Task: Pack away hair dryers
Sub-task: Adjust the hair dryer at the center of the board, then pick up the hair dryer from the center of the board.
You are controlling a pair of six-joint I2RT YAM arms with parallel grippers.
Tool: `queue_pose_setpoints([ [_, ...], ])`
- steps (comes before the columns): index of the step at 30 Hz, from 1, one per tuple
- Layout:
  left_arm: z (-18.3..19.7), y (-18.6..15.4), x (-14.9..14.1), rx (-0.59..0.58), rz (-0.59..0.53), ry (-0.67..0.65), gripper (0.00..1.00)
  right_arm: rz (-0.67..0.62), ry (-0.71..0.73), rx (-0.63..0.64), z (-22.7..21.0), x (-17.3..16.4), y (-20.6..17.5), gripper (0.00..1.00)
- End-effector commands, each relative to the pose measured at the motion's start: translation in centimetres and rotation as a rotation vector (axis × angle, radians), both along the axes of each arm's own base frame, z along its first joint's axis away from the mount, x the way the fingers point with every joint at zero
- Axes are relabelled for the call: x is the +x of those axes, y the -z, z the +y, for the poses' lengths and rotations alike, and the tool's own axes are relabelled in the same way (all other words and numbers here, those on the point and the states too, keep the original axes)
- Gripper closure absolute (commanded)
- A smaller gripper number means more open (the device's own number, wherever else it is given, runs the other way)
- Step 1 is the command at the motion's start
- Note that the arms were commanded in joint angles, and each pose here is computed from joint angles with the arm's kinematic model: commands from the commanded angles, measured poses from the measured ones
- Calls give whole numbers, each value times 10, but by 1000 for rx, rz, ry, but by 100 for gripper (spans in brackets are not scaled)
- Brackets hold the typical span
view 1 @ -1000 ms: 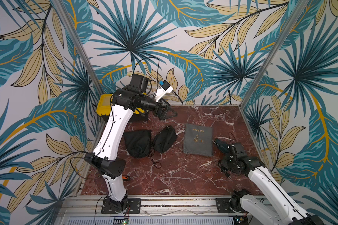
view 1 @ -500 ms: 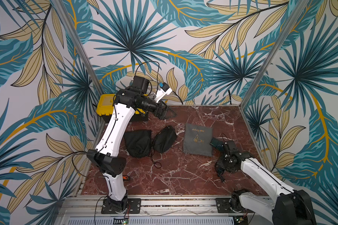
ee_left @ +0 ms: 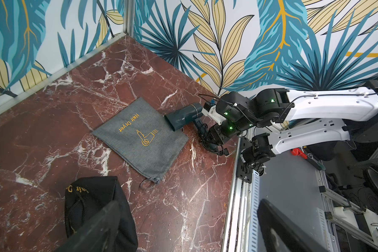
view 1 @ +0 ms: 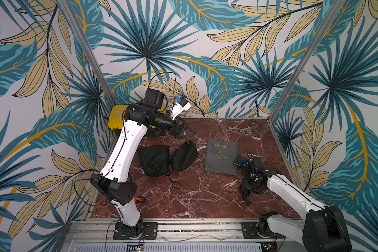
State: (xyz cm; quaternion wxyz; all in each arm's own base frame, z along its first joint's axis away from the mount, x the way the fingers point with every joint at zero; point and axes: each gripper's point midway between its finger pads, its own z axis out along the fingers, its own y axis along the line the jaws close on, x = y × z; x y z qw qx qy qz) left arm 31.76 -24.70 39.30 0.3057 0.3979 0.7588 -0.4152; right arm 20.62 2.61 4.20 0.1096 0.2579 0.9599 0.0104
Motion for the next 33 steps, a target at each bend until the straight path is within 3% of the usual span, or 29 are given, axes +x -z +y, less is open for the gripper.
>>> queue_pose_setpoints([
  [1, 1, -6, -11, -21, -17, 26, 1, 46, -9, 7, 1, -11, -6, 49],
  [11, 2, -9, -16, -19, -38, 32, 0, -34, 10, 16, 4, 11, -25, 37],
  [23, 5, -1, -18, 4, -43, 31, 1, 87, 75, -110, -13, 22, 5, 36],
  [33, 5, 10, -18, 17, -29, 40, 1, 114, 81, -89, -9, 25, 28, 38],
])
